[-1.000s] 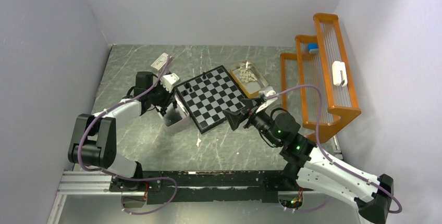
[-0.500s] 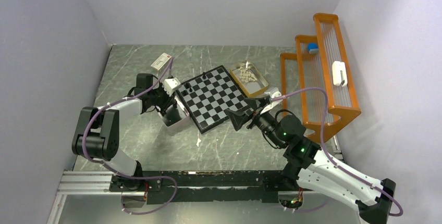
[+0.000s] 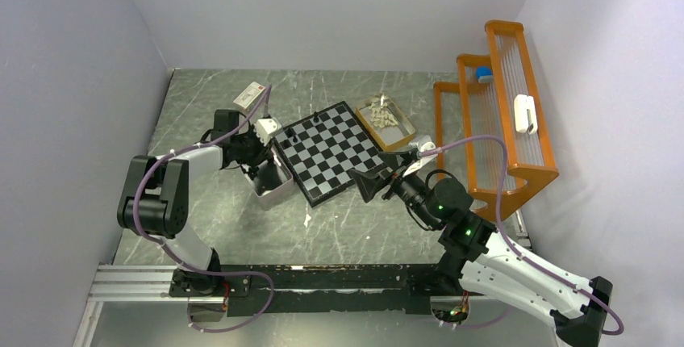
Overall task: Set up the chess pieces on the board
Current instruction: Pick up the chess piece from the storage box.
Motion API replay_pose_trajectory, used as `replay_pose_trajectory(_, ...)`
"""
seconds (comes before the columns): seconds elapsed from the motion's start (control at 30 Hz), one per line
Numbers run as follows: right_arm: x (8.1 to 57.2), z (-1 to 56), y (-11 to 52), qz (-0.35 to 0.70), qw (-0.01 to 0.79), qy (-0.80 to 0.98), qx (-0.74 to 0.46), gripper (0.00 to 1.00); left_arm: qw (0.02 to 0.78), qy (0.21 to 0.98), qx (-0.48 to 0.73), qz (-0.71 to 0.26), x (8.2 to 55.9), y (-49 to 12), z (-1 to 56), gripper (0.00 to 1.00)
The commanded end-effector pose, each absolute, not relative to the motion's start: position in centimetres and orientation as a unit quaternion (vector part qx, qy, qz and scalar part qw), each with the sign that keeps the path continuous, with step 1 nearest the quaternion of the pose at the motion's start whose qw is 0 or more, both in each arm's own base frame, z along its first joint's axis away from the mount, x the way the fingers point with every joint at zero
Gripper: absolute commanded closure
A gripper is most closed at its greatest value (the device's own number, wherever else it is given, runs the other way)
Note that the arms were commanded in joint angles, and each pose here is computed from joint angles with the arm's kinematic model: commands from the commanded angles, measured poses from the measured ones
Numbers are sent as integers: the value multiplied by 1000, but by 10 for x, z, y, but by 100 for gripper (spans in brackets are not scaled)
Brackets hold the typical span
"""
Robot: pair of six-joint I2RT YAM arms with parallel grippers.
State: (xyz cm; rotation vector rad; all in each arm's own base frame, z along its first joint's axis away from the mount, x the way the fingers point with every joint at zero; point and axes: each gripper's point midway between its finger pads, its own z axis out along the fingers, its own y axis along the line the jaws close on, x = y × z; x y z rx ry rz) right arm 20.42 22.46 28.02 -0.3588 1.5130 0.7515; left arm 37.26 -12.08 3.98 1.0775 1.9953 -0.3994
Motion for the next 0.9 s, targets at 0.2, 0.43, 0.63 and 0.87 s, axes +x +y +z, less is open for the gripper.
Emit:
replay_pose_trajectory(0.2,208,277,221,319,655,667,-154,0,416,769,453,-173,383,-128,47,75)
replay_pose_trajectory(0.43,208,276,220,317,655,669,-154,0,403,774,457,-173,381,-129,43,76)
replay_pose_trajectory(0.63,208,275,221,317,653,670,-155,0,394,776,461,-174,381,-129,40,79)
replay_pose_trajectory(0.87,207,272,220,318,652,671,-152,0,394,771,467,-180,380,-134,41,85)
